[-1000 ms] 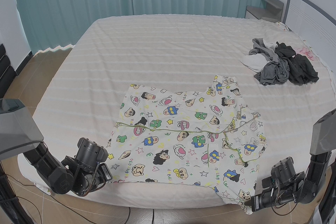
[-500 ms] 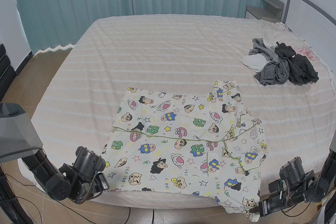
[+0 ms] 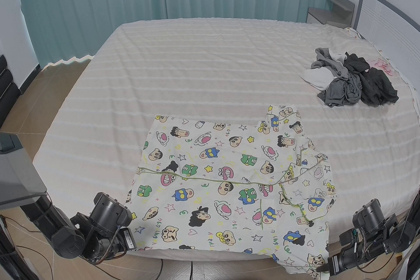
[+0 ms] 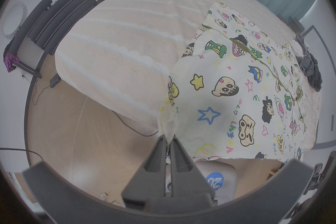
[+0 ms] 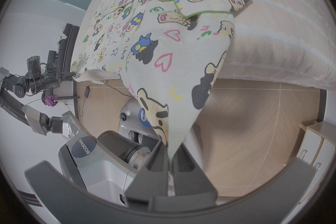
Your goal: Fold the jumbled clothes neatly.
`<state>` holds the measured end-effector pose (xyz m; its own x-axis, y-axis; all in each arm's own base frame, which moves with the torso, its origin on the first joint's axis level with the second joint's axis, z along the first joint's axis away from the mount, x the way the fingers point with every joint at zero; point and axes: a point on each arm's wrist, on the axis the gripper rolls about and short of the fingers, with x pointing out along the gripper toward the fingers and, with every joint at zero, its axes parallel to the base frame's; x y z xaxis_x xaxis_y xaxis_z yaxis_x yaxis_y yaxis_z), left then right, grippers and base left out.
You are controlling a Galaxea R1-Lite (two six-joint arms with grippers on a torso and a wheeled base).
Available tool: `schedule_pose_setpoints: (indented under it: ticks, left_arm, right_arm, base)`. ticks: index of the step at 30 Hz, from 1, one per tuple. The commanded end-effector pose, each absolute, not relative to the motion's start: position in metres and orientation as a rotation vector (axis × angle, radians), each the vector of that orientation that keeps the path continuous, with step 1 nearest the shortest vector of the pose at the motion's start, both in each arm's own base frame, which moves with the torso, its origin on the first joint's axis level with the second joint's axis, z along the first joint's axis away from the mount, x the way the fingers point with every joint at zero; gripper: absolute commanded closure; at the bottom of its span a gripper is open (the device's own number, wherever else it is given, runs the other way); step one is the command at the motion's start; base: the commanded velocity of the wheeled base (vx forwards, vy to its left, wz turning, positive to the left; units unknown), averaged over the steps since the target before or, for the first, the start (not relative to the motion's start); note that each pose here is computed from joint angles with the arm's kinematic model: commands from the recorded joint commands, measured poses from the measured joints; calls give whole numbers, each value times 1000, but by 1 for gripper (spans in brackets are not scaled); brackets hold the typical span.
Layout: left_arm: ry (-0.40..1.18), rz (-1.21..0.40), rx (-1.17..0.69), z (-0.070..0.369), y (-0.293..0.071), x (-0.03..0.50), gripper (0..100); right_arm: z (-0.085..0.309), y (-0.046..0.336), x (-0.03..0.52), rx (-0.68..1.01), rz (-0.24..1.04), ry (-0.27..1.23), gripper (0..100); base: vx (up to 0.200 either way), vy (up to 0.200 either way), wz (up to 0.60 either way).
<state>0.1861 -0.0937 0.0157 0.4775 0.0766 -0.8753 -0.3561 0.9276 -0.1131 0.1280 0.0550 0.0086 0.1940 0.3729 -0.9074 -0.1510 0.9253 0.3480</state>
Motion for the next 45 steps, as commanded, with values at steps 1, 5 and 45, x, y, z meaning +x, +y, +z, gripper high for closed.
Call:
schedule_pose_setpoints:
  ticks: [1, 5, 45]
  left_arm:
    - [1035, 256, -304, 20, -95, 186, 100]
    - [998, 240, -330, 27, -98, 193, 100]
    - [599, 269, -637, 44, -120, 406, 100]
  right_arm:
    - [7, 51, 124, 206, 352, 1348, 100]
    - [11, 49, 129, 230, 350, 1289, 100]
    - [10, 31, 293, 576, 167, 588, 100]
  base:
    - [0, 0, 0]
    - [0, 0, 0]
    - [0, 0, 0]
